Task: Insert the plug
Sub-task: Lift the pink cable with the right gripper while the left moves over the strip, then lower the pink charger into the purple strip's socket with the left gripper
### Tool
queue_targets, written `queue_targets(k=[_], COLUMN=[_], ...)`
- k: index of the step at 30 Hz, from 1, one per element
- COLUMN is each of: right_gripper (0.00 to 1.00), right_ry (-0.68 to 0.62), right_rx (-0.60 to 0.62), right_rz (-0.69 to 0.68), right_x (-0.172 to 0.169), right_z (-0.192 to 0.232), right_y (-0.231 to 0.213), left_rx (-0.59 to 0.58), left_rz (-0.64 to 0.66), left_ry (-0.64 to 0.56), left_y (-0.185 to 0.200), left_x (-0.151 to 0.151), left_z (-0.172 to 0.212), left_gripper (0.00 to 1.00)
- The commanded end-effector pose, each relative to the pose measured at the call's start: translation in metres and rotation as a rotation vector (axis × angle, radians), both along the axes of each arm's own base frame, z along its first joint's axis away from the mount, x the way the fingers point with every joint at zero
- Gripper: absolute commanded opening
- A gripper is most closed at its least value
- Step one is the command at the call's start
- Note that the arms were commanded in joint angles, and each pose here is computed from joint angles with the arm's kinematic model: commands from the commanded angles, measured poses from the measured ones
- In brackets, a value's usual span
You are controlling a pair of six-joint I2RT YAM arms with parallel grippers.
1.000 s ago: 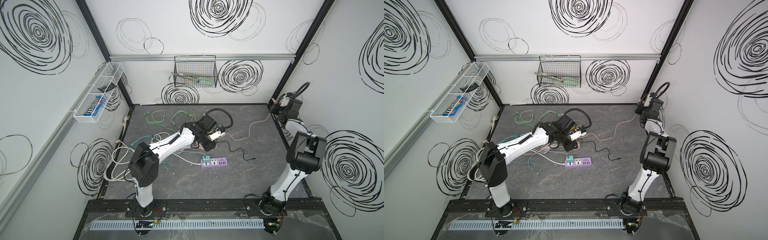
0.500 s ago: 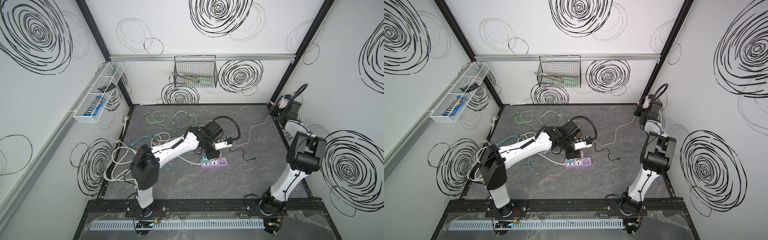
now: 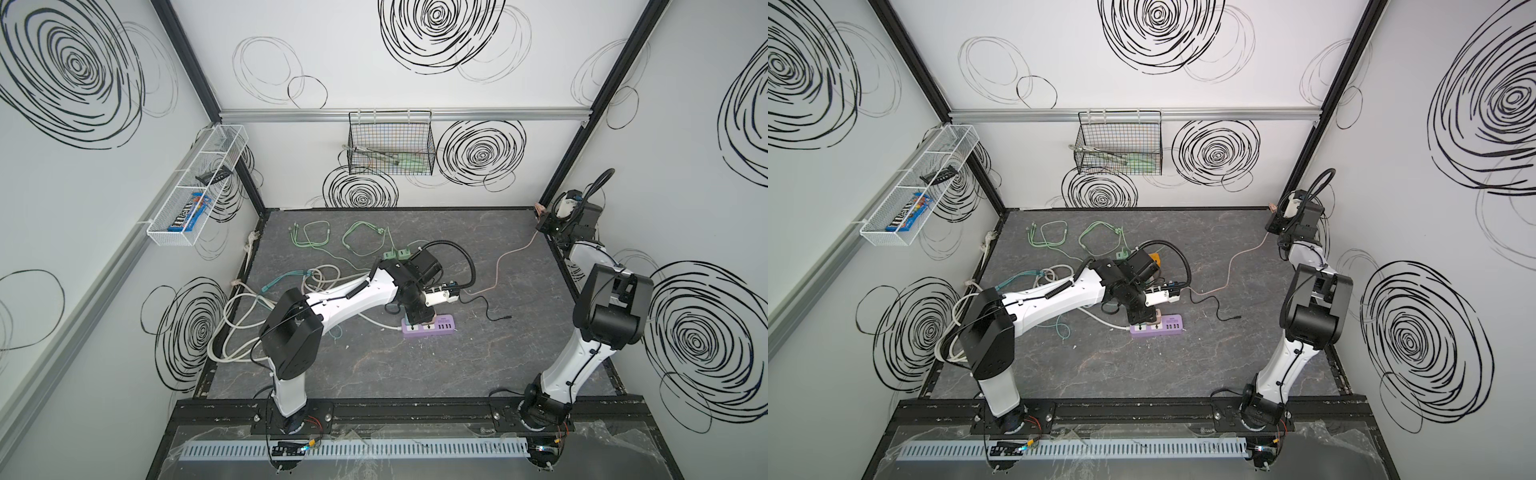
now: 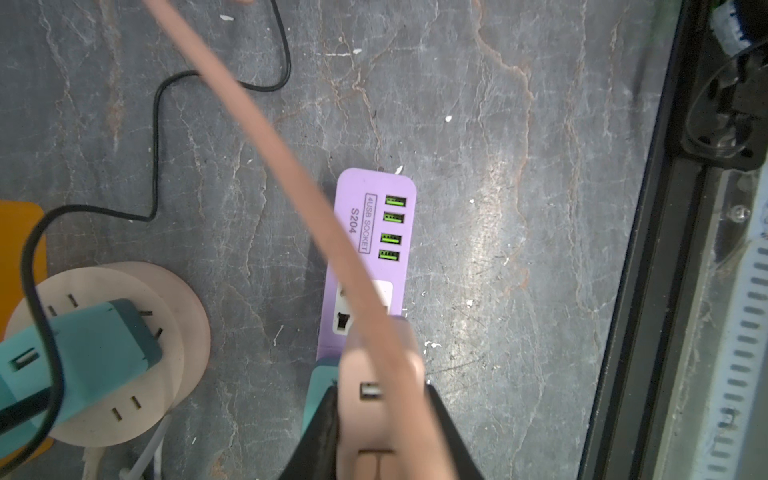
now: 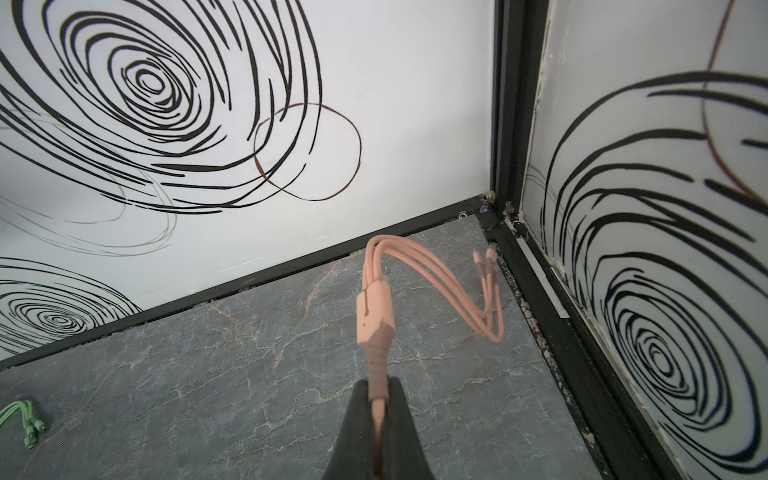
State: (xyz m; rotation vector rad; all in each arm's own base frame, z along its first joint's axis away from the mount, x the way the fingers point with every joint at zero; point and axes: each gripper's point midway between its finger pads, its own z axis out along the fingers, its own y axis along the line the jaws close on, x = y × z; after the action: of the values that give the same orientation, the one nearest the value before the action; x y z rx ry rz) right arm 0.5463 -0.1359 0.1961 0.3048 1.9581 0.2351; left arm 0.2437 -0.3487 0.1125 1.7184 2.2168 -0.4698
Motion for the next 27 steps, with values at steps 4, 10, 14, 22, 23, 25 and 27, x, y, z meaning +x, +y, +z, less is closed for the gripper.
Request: queue_targets(k=[4,10,14,22,23,25,27], right_gripper=[0.0,0.0,0.0,0.0,0.0,0.0,0.0], right_ry=[-0.056,-0.056,-0.052,-0.048,-0.048,-0.044,-0.043], right_rx=[-0.002,0.001,0.004,0.006,0.006,0.008,0.008], right_rz=[0.031,0.038,0.043,0.049,0.052,0.051,0.054], right_x=[-0.002,-0.001,-0.001,0.0,0.0,0.0,0.0], right_z=[0.028,0.028,0.026,0.024,0.024,0.023,0.022], right_y=[0.011,0.013,0.016,0.018,0.019,0.019,0.02], left_rx=[0.022,0.017,0.001,-0.001,-0.001,0.001,0.002], left_rz=[-0.037,-0.018,-0.003,0.011,0.011,0.01,0.01], left_ry=[0.02,-0.007,-0.03,-0.031,-0.031,-0.029,-0.03], left_y=[0.001,-0.003,-0.005,-0.006,-0.007,-0.009,-0.011], left_x=[-0.003,0.004,0.011,0.017,0.018,0.019,0.022], left_z=[-0.016,-0.018,-0.014,-0.02,-0.021,-0.023,-0.025], left_gripper=[0.0,0.0,0.0,0.0,0.0,0.0,0.0])
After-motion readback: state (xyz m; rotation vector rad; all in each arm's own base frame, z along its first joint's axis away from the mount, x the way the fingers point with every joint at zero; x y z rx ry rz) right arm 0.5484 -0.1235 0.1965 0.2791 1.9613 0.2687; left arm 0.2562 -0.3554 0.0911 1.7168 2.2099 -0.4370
